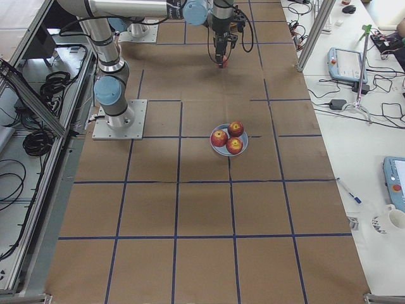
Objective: Transfer apple from basket to plate
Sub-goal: 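Carry the apple with the left gripper toward the table center, then set the apple down on the table and open the left gripper, then raise the left gripper back while the right gripper moves over the apple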
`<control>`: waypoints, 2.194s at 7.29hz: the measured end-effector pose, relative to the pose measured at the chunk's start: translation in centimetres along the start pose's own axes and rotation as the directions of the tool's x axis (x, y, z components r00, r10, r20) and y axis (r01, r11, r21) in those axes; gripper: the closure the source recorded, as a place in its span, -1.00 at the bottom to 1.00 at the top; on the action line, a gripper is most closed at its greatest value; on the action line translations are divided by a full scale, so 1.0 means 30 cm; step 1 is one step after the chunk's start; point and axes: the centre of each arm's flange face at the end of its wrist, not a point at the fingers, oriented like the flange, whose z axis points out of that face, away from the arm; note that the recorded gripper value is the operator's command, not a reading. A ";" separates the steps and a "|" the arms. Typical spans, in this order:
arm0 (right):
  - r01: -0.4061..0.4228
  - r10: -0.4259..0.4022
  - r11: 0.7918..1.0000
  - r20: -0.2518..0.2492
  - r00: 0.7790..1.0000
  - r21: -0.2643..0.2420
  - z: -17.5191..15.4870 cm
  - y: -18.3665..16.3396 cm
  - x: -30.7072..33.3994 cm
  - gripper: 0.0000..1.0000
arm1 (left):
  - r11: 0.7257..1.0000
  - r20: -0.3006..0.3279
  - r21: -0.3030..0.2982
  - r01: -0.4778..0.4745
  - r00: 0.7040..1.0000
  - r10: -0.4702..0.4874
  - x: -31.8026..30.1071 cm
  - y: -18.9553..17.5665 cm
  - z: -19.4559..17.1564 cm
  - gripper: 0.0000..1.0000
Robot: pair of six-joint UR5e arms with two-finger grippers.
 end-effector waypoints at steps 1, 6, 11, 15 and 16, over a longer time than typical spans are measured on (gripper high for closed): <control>0.000 0.000 1.000 0.001 1.000 0.000 0.000 0.000 0.000 -1.00 | 1.000 0.000 0.000 -0.003 1.000 0.003 0.006 -0.007 0.012 -0.28; 0.000 0.000 1.000 0.001 1.000 0.001 0.000 0.000 0.000 -1.00 | 1.000 0.019 -0.002 -0.012 1.000 0.012 0.010 -0.017 0.031 -0.98; 0.000 0.000 1.000 0.002 1.000 -0.002 0.005 -0.002 -0.003 -1.00 | 0.994 0.107 0.047 0.095 0.989 -0.100 -0.278 -0.172 -0.495 -0.98; -0.031 0.031 0.999 0.000 1.000 0.036 -0.009 -0.026 -0.032 -1.00 | 0.973 0.089 -0.047 0.227 0.971 -0.222 -0.588 0.046 -0.918 -0.98; -0.059 0.059 0.997 0.003 0.998 0.043 0.004 -0.042 -0.080 -1.00 | 0.967 0.090 -0.075 0.244 0.967 -0.237 -0.608 0.091 -0.961 -0.98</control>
